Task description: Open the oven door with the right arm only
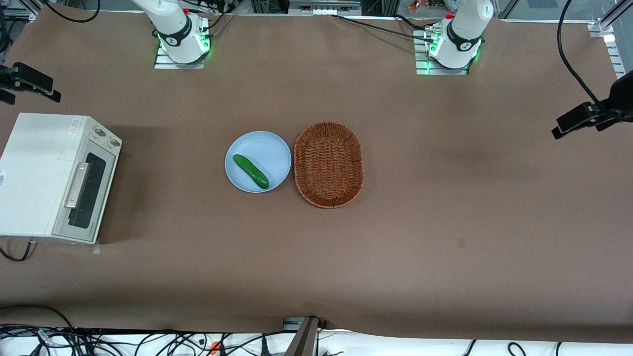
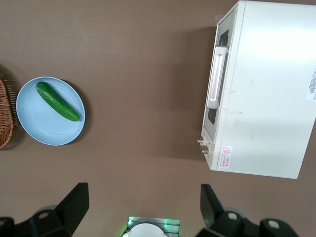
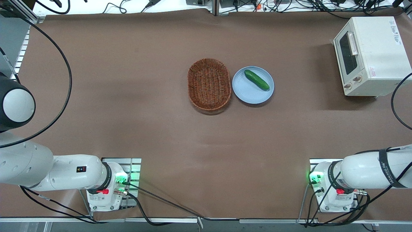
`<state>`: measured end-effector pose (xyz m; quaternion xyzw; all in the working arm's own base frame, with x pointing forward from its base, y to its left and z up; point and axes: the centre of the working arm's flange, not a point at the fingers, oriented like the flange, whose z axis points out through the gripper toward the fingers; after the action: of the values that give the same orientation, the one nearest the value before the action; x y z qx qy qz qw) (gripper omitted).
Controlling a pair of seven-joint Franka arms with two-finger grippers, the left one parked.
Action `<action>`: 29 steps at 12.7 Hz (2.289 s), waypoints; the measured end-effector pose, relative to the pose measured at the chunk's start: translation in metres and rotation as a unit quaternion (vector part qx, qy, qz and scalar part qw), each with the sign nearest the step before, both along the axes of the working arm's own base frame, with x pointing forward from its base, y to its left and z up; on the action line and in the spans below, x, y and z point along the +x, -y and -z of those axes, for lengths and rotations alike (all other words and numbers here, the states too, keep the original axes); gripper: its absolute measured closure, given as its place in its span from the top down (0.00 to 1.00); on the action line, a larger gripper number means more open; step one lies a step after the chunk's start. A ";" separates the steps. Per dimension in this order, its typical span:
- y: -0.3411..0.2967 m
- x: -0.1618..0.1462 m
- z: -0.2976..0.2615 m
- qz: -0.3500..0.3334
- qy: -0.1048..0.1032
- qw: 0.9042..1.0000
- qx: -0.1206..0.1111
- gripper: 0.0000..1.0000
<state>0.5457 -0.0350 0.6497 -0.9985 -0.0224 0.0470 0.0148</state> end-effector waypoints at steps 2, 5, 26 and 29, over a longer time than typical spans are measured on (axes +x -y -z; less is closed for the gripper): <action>0.000 0.000 0.000 0.000 0.000 1.000 0.000 1.00; 0.001 0.000 0.000 0.001 0.000 1.000 0.000 1.00; 0.001 0.004 0.013 0.001 -0.022 1.000 0.000 1.00; 0.000 0.007 0.021 0.000 -0.030 1.000 0.001 1.00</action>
<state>0.5523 -0.0352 0.6292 -0.9966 -0.0218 0.0772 0.0160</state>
